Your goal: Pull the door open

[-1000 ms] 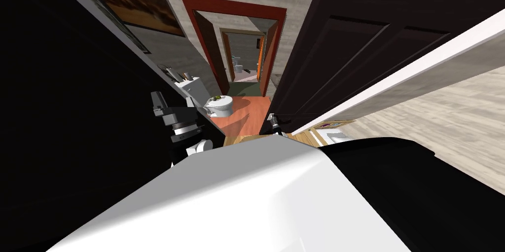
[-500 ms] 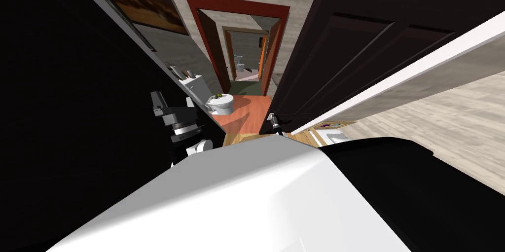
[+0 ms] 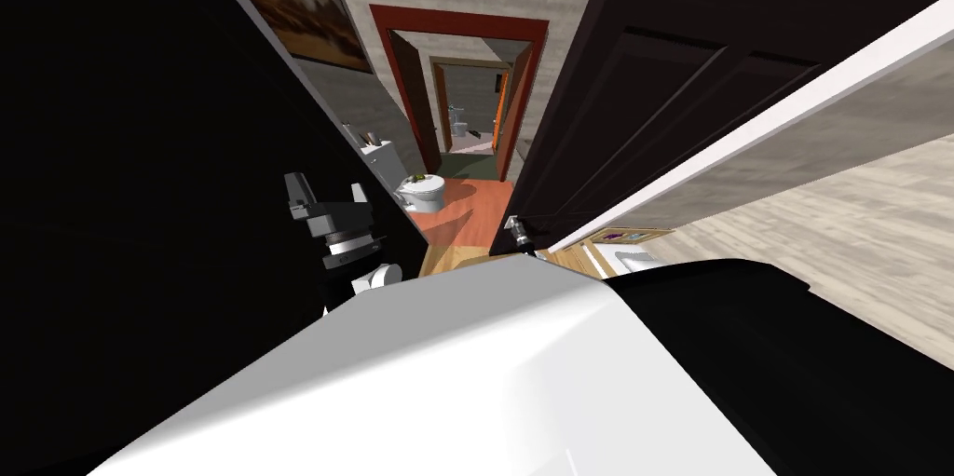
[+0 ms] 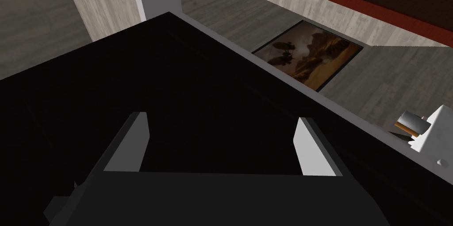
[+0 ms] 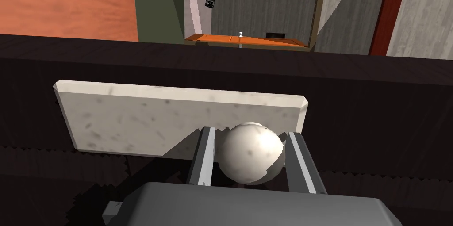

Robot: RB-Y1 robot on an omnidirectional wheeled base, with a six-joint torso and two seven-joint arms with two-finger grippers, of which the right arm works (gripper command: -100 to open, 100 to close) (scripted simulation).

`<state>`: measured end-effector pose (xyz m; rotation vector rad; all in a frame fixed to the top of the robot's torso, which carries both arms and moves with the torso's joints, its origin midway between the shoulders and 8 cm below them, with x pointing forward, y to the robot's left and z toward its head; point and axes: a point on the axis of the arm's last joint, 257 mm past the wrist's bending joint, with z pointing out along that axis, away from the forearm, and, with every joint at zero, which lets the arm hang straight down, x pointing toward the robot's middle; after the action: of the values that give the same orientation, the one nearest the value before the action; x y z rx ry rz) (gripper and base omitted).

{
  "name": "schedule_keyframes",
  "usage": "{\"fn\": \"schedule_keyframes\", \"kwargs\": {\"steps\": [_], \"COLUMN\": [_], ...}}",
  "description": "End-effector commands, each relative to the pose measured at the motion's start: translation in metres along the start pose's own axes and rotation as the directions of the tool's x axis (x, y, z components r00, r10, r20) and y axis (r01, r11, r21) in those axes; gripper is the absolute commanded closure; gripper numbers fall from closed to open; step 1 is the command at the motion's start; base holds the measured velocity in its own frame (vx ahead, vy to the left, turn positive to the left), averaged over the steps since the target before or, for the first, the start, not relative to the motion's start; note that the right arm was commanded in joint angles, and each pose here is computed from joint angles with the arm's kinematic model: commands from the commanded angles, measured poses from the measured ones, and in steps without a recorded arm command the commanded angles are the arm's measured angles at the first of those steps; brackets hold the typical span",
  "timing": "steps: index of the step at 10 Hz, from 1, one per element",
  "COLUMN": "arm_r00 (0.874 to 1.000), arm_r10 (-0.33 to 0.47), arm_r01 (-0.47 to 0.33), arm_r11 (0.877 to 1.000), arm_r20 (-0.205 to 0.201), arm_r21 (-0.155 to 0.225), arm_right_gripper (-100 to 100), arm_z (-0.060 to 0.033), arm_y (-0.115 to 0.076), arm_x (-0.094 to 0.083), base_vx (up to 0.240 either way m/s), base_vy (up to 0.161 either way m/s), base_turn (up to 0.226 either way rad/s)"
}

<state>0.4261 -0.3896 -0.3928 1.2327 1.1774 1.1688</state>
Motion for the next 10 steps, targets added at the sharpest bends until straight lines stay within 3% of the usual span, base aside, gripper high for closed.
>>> {"fn": "schedule_keyframes", "kwargs": {"steps": [1,3,4,10], "arm_r00": [1.000,1.000,0.999,0.988], "arm_r10": [0.002,0.002,0.002,0.002], "arm_r01": [-0.002,-0.002,-0.002,-0.002], "arm_r11": [1.000,1.000,1.000,1.000], "arm_r20": [-0.023,-0.027,-0.054,-0.152], "arm_r21": [-0.005,-0.003,-0.001,-0.005], "arm_right_gripper": [100,100,100,100], "arm_z": [-0.0024,-0.0020,-0.0106,-0.0389], "arm_y": [0.001,0.001,-0.001,0.001], "arm_x": [0.002,0.005,0.006,0.008], "base_vx": [-0.197,-0.140,-0.144,-0.199], "base_vy": [-0.074,-0.035,-0.030,-0.058], "base_turn": [0.086,0.049,0.094,0.082]}}
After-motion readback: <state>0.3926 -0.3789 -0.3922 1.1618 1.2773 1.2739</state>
